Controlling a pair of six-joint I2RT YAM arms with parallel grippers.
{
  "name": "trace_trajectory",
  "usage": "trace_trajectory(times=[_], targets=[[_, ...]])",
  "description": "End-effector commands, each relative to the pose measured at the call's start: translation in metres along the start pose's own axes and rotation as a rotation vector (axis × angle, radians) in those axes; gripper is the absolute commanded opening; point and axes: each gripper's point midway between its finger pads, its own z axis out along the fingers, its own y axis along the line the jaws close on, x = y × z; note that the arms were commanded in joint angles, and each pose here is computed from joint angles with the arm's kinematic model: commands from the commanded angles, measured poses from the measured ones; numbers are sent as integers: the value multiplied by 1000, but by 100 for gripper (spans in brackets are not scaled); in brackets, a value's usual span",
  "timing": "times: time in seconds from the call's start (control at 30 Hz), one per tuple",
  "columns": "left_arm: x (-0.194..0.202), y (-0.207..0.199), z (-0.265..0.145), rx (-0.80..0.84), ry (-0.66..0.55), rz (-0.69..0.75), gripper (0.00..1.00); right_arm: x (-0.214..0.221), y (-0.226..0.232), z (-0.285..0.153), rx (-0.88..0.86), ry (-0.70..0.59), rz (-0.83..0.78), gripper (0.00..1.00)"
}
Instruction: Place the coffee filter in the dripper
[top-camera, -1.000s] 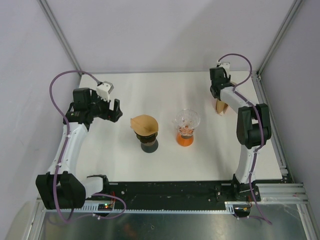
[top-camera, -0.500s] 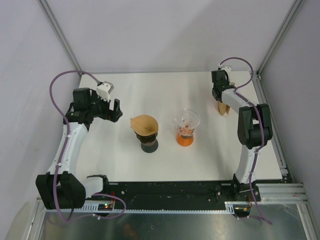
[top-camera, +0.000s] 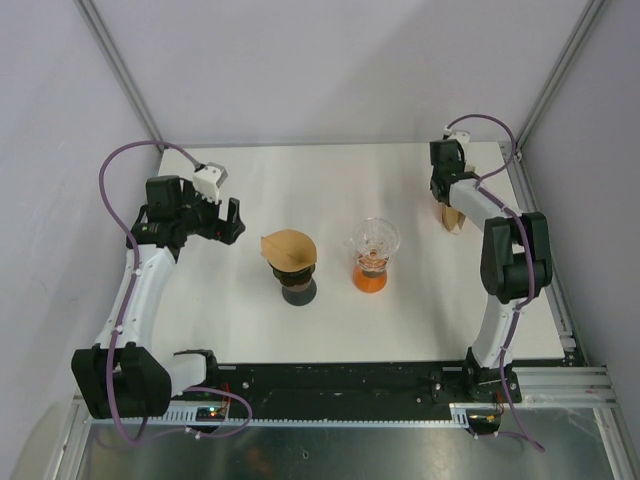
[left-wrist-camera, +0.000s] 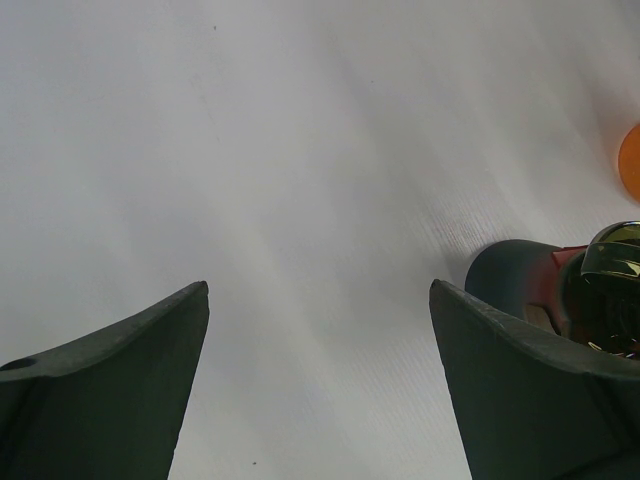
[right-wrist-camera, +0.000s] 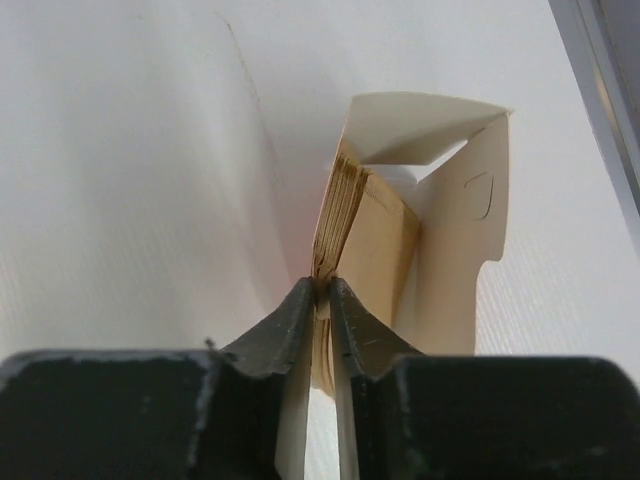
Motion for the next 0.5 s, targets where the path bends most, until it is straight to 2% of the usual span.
trace_trajectory(times=[0.0, 0.17, 0.47], targets=[[-17, 0, -5, -1, -42, 25, 96, -20, -9, -11, -11, -52, 41, 13], [-16, 0, -4, 4, -41, 25, 96, -25, -13, -20, -20, -67, 45, 2], [-17, -1, -5, 3, -44, 27, 96, -24, -12, -36, -91, -59, 43, 0]])
